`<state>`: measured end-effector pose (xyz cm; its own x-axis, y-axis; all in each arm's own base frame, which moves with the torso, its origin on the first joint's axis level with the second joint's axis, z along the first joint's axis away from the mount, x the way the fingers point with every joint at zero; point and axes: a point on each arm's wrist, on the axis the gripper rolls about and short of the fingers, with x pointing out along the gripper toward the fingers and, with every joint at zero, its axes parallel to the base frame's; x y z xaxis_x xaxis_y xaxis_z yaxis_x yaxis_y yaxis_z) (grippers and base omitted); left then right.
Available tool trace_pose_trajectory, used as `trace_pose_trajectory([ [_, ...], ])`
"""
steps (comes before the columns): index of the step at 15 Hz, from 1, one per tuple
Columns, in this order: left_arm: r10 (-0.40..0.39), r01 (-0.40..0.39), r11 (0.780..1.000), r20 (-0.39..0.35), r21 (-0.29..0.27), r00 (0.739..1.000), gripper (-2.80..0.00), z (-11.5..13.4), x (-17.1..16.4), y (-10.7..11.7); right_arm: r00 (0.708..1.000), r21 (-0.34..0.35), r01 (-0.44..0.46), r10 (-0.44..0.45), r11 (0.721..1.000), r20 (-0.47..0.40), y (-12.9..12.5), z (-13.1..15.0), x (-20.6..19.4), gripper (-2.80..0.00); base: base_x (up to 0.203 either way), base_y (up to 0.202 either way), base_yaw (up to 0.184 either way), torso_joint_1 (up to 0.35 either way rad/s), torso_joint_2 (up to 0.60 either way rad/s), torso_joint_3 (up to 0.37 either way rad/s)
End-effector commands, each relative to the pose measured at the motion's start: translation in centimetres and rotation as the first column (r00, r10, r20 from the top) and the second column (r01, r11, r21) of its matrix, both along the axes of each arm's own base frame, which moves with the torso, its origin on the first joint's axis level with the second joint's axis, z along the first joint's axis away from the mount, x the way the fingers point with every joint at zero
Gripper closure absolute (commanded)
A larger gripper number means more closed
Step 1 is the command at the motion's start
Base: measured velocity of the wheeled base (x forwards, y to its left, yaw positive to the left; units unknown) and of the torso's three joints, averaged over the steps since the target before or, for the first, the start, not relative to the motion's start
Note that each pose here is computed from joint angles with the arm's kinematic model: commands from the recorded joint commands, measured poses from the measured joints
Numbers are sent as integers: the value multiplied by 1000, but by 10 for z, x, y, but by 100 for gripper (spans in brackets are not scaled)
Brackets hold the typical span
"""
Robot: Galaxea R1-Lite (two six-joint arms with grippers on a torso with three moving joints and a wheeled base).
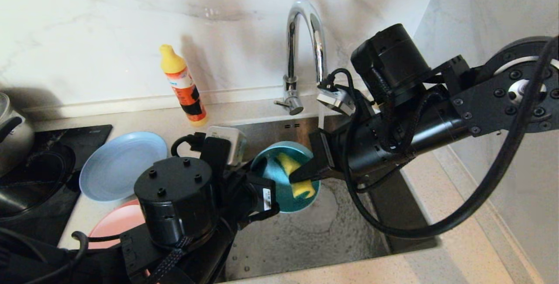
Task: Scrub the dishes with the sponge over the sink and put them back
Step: Wipe the bowl
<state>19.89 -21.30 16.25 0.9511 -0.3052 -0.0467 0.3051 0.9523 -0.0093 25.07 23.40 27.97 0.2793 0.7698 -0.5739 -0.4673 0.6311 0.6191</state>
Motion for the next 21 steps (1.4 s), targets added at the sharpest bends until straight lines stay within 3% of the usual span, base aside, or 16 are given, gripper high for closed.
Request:
trace_pose_trajectory([
  [1,3,-3,1000,1,-4,1000,0,0,-1,1,1000,7,1,-1,1000,3,3,2,3,0,0,0,0,0,0,0],
  [7,3,-3,1000,8,-26,1000,0,1,-1,1,998,14,56,-56,998,23,-25,23,-2,0,0,0,0,0,0,0],
  [11,5,-4,999,26,-45,1000,0,4,0,0,998,-36,52,-54,998,-34,-32,13,-6,0,0,0,0,0,0,0],
  [16,5,-4,999,35,-51,999,0,7,1,0,993,-102,-20,8,995,-117,-10,-16,-14,0,0,0,0,0,0,0],
  [21,6,-4,998,39,-58,999,0,8,2,-2,988,-123,-87,70,989,-139,15,-29,-20,0,0,0,0,0,0,0],
])
